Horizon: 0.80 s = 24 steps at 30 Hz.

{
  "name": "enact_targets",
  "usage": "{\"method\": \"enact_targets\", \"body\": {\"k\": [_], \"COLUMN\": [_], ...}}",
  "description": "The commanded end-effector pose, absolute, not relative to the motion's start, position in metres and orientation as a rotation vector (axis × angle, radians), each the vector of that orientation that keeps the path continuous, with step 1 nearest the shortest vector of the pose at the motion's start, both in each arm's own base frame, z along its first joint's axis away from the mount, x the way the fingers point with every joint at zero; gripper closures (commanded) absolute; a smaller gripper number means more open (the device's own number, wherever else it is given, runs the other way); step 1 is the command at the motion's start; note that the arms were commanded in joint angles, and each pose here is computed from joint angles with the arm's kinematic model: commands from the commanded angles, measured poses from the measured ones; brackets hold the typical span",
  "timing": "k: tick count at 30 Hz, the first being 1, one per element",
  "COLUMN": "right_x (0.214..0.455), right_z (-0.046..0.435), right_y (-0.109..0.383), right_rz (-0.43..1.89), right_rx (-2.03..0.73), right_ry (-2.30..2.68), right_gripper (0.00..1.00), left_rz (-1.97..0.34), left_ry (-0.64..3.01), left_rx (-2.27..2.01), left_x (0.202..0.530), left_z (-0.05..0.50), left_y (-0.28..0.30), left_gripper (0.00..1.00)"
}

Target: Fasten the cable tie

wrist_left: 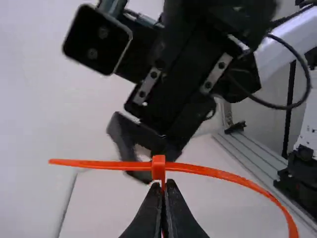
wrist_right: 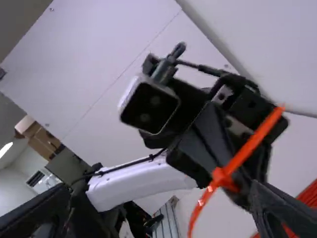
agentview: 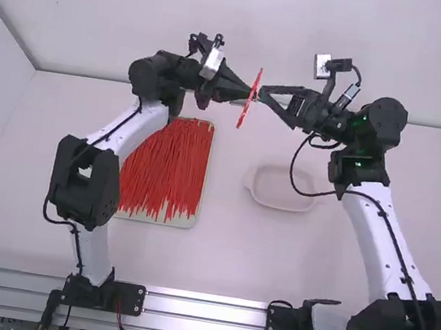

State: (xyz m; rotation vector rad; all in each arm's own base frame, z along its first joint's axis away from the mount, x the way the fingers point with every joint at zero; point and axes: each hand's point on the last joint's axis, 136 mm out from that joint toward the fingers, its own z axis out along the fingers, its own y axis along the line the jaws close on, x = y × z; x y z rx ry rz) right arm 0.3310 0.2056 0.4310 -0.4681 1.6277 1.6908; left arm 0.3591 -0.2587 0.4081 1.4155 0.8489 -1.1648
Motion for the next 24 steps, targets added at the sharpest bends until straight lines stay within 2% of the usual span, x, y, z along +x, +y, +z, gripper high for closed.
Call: {"method": "enact_targets", "body": {"k": [1, 13, 15, 20, 22, 23, 24], "right_x": [0.338, 0.341, 0.337, 0.332, 0.332, 0.332, 0.332], "right_z": [0.438, 0.436, 0.436, 0.438, 0.438, 0.438, 0.437], "right_y": [0.196, 0.188, 0.195, 0.205, 0.205, 0.205, 0.204], "right_rz": [1.660, 1.657, 1.672, 1.688, 1.689, 1.689, 1.688], "right_rx": [-0.449, -0.428, -0.450, -0.468, -0.466, -0.467, -0.468], "right_ry": [1.610, 1.624, 1.622, 1.616, 1.616, 1.616, 1.618], "right_gripper": [0.01, 0.02, 0.10, 0.18, 0.32, 0.34, 0.39], "left_rz": [-1.187, -1.228, -1.235, -1.248, -1.251, -1.252, -1.254], "left_ry": [0.856, 0.853, 0.846, 0.833, 0.834, 0.836, 0.841], "left_rx": [1.433, 1.424, 1.418, 1.421, 1.423, 1.424, 1.426], "left_x": [0.347, 0.338, 0.336, 0.332, 0.332, 0.332, 0.332], "left_z": [0.413, 0.418, 0.419, 0.421, 0.420, 0.420, 0.419], "left_y": [-0.261, -0.268, -0.271, -0.277, -0.277, -0.277, -0.277], "left_gripper": [0.98, 0.98, 0.98, 0.98, 0.98, 0.98, 0.98]}}
